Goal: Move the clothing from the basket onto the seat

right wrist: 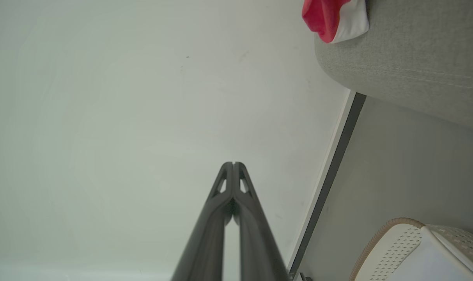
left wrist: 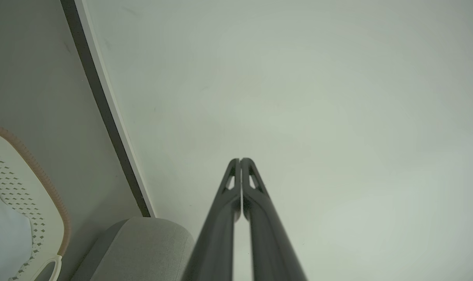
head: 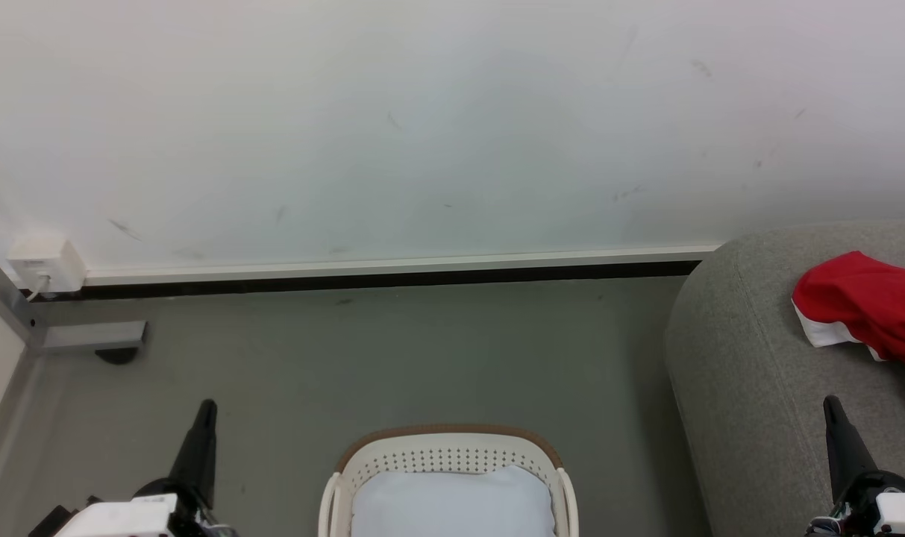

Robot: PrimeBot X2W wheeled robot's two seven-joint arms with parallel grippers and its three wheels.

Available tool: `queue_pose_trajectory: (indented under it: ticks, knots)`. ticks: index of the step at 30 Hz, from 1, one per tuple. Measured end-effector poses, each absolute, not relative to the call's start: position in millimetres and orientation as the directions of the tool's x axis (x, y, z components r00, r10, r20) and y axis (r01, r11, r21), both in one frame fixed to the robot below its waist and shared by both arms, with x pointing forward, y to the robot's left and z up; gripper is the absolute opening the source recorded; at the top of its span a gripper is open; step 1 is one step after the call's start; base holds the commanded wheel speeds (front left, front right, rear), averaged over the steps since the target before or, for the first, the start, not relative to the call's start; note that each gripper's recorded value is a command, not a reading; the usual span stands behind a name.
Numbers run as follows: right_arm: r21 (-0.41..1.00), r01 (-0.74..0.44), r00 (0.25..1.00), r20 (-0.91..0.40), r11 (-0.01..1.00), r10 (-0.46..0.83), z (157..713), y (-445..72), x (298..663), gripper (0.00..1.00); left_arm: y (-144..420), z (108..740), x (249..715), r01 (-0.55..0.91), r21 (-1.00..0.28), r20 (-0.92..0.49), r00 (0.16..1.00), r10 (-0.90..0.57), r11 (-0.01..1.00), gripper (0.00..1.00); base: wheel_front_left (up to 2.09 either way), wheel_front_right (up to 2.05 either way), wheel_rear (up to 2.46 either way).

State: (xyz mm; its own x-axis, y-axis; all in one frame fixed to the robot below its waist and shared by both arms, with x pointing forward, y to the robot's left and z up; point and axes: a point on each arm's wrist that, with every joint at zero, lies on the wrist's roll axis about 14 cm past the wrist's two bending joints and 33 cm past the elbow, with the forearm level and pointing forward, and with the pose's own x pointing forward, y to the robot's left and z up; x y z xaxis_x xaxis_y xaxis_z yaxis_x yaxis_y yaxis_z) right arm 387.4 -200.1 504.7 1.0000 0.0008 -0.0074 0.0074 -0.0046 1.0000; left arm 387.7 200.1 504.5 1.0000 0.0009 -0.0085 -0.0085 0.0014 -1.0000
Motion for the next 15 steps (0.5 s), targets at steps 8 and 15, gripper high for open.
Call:
queue_pose_trajectory:
  ticks: [8, 15]
  knots:
    - [1.0, 0.007, 1.0, -0.007, -0.006, 0.0, 504.7, -200.1, 387.4, 0.0, 200.0, 504.5, 387.7, -0.009, -1.0, -0.009, 1.0, 0.001, 0.001, 0.0, 0.0, 0.0, 0.0]
    - [1.0, 0.007, 1.0, -0.007, -0.005, -0.001, 504.7, -200.3, 387.4, 0.0, 200.0, 504.5, 387.7, -0.009, -1.0, -0.009, 1.0, 0.001, 0.001, 0.0, 0.0, 0.0, 0.0]
